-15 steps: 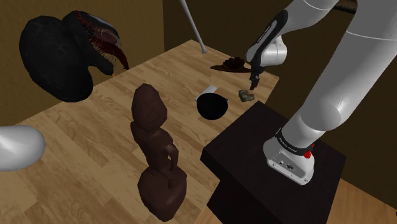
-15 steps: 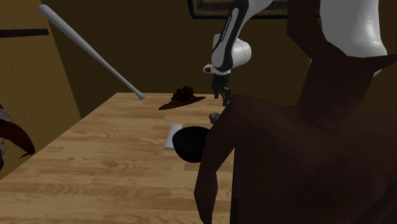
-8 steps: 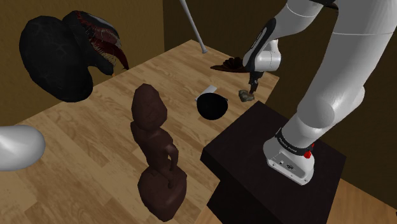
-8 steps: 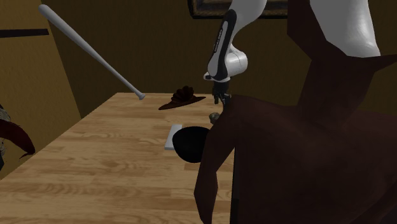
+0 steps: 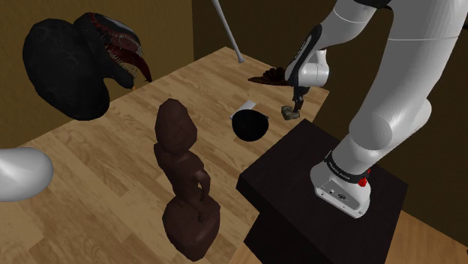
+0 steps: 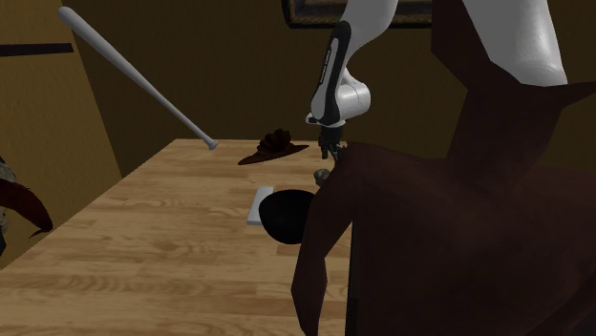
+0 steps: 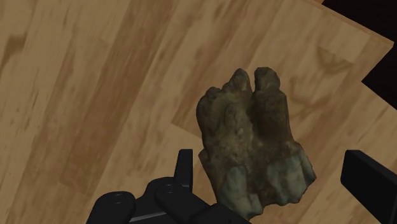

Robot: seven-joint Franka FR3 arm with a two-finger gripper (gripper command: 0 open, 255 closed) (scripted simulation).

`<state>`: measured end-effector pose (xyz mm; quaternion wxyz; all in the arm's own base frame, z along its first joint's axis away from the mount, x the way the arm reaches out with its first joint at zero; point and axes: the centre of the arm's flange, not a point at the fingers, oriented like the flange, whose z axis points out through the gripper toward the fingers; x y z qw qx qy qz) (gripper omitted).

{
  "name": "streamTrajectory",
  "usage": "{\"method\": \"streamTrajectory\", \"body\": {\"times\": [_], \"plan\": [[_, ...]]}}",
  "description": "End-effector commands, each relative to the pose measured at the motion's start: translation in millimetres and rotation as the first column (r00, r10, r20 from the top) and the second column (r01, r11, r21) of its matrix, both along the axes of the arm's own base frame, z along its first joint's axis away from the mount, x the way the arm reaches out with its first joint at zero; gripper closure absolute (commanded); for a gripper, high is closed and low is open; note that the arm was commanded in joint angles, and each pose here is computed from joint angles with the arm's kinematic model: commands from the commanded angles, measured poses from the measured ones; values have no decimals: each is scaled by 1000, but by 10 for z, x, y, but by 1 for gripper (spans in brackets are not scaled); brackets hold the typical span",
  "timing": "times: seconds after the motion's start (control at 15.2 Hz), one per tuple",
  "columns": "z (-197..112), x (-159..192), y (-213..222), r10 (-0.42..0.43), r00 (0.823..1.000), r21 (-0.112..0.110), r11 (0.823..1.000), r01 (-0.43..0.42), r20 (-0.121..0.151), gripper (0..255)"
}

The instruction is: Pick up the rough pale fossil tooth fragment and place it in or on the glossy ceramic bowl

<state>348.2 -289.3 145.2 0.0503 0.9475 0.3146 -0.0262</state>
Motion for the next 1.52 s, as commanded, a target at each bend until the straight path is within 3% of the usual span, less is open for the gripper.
{"method": "streamTrajectory", "body": {"times": [0.0,0.07,0.66,0.73,0.79,0.86,1.45], "plan": [[0,0,0,0,1000,0,1000,0,0,0],[0,0,0,0,1000,0,1000,0,0,255],[0,0,0,0,1000,0,1000,0,0,255],[0,0,0,0,1000,0,1000,0,0,0],[-33,-225,-26,-72,995,7,997,72,72,0],[-60,-356,-34,-114,987,14,994,113,114,0],[-457,-323,-78,-114,987,14,994,113,114,0]]}}
